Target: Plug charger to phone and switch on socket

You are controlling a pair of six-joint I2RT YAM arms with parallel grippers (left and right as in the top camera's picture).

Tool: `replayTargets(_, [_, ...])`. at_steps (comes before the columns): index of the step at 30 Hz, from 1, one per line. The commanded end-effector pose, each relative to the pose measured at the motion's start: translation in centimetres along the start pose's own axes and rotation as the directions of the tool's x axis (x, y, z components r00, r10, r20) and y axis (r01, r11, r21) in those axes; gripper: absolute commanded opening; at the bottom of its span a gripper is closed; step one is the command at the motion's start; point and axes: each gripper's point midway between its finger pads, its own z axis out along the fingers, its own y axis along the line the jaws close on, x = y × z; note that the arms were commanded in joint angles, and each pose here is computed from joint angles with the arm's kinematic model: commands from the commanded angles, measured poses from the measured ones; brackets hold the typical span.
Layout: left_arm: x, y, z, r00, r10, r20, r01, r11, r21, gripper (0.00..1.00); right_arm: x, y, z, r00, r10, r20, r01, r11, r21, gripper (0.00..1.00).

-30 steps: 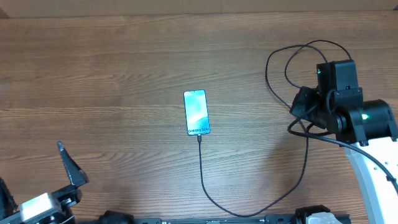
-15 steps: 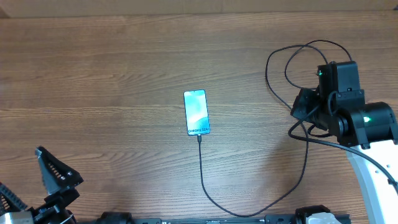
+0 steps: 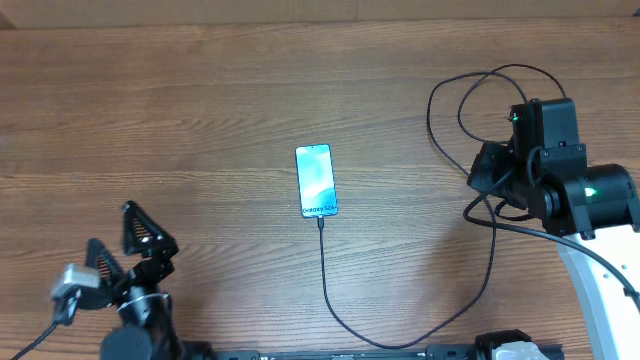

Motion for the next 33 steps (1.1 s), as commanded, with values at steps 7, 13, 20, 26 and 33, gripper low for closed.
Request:
replayTargets(7, [8.4,3.0,2.6,0.995,0.086,-0.051,-0.082,0.994,0.076,1.00,0.2,-0.1,-0.7,1.000,-0.009,0.006,0.009,1.000,-0.003,0.04])
replayTargets(13, [11.1,3.7,2.4,0.952,0.264,-0.151,-0.251,0.963,0.101,1.00,0.1,0.0,-0.7,1.000,-0.008,0.013,0.008,1.000,-0.007,0.05])
replayTargets(20, [11.3,3.9,2.4,0.942,0.294,-0.159,-0.281,0.954,0.101,1.00,0.8,-0.4,-0.7,1.000,-0.010,-0.016,0.010,1.000,0.008,1.00])
replayTargets(26, [11.3,3.9,2.4,0.942,0.294,-0.160,-0.281,0.954,0.102,0.99,0.9,-0.5,-0.7,1.000,-0.010,-0.023,0.011,1.000,0.011,1.00])
replayTargets(33, [11.3,3.9,2.4,0.942,0.294,-0.160,-0.281,0.954,0.101,0.99,0.9,-0.7,-0.7,1.000,-0.011,-0.021,0.011,1.000,0.022,1.00])
